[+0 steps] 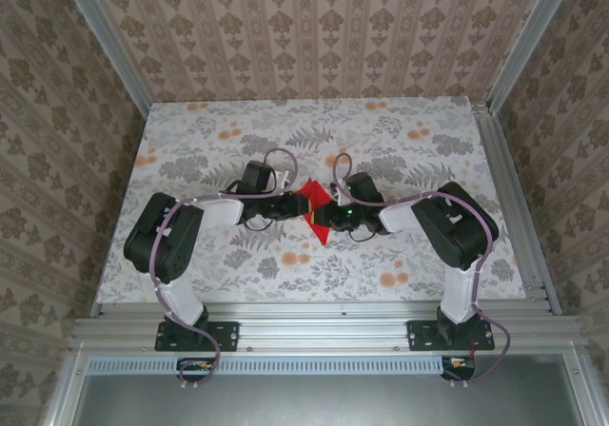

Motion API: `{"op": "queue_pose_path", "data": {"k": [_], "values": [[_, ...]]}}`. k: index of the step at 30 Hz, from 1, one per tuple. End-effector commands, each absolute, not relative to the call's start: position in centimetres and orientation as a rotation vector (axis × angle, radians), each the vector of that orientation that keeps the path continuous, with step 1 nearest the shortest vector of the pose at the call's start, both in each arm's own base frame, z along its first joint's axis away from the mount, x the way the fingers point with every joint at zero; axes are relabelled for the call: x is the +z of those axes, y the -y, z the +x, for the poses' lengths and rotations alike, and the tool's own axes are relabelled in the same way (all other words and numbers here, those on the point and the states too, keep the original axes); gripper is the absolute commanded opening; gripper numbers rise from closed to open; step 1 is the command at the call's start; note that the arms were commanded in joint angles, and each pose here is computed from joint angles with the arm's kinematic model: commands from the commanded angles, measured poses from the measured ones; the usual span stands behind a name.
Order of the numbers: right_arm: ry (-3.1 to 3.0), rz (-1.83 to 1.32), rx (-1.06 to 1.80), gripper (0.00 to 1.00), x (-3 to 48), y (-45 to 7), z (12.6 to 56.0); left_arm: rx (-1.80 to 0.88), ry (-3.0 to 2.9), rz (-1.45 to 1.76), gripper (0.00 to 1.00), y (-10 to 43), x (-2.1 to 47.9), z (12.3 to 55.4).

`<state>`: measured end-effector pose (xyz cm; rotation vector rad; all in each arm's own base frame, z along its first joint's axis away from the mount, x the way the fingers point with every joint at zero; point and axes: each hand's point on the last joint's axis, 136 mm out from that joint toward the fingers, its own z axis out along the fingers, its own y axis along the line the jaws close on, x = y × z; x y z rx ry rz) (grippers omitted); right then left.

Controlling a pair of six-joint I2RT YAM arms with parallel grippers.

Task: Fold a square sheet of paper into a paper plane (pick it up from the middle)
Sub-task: Fourth fold the wing at the center of the table.

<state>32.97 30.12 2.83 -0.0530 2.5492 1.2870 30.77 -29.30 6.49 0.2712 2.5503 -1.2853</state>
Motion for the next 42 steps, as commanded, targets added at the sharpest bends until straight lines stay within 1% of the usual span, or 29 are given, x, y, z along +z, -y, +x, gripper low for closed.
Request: {"op": "queue_pose_path", "data": {"k": [1,8,15,18,23,26,32,35,38,42], "values": [[-2.736,-0.011,1.161,0.29,-1.7,-28.7,30.5,-1.293,-2.561,0.279,0.34,29.6,6.4,31.3],[-2.736,-0.017,1.161,0.29,-1.6,-28.8,30.5,-1.254,-2.595,0.281,0.33,29.6,5.2,31.6],[-2.741,-0.022,1.158,0.29,-1.7,-28.8,30.4,-1.3,-2.573,0.277,0.32,30.4,5.3,32.2],[-2.745,-0.021,1.157,0.29,-1.8,-28.8,30.3,-1.3,-2.58,0.281,0.27,30.6,5.0,32.2],[-2.747,-0.022,1.148,0.29,-1.7,-28.6,30.1,-1.283,-2.603,0.285,0.12,30.4,4.5,31.8],[-2.741,-0.02,1.149,0.29,-1.6,-28.6,30.1,-1.255,-2.62,0.293,0.08,29.9,4.3,31.5],[-2.726,-0.022,1.158,0.29,-1.1,-28.7,30.2,-1.21,-2.661,0.313,0.06,29.3,3.3,30.9],[-2.714,-0.03,1.161,0.3,-0.8,-28.7,30.3,-1.179,-2.676,0.325,0.05,29.0,2.9,30.7],[-2.686,-0.037,1.178,0.33,-0.2,-28.8,30.4,-1.174,-2.685,0.331,0.05,28.8,2.6,30.6],[-2.679,-0.039,1.184,0.34,0.0,-28.8,30.5,-1.122,-2.695,0.325,0.04,28.4,2.1,30.7]]}}
